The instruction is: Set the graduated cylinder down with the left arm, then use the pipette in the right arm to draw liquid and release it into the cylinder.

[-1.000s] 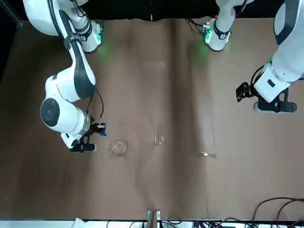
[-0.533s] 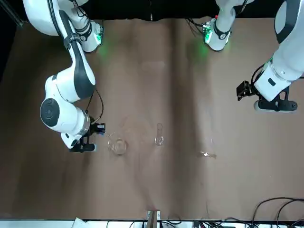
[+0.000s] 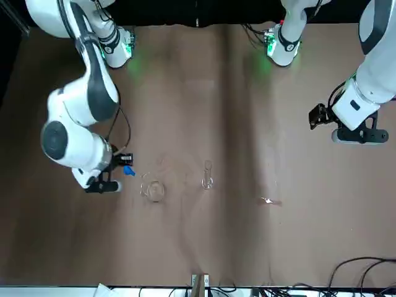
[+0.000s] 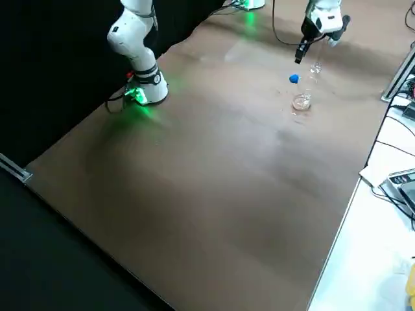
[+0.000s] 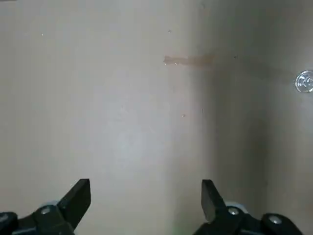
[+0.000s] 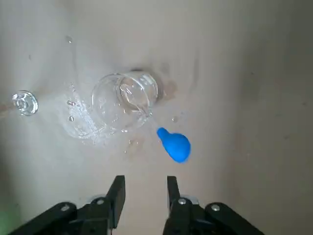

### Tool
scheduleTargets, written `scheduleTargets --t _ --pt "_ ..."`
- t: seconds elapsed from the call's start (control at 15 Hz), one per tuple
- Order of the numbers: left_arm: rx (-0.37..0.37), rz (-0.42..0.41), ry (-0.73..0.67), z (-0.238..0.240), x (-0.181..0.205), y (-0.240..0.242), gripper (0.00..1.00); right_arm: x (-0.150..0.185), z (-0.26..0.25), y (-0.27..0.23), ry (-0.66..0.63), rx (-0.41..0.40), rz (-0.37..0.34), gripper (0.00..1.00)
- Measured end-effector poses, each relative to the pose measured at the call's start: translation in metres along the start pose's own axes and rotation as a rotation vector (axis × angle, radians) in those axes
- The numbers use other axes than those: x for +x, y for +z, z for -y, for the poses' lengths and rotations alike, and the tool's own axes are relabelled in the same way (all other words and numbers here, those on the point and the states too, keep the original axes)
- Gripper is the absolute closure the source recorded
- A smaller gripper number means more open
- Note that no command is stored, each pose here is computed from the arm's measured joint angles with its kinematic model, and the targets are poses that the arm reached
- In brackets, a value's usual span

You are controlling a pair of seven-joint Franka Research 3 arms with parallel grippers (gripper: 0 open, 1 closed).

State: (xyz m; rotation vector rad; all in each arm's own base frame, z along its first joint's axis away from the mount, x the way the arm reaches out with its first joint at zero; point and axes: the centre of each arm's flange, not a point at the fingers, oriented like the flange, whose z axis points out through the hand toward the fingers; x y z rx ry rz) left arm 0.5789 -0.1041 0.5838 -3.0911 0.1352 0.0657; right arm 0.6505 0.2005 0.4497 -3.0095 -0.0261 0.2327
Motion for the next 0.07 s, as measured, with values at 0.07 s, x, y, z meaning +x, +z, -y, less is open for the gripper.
scheduleTargets --t 0.07 --pt "0.0 0.001 -0.002 0.001 0.0004 0.0007 0.0 -0.0044 -0.0073 -0.0159 -0.004 0.004 -0.011 0.54"
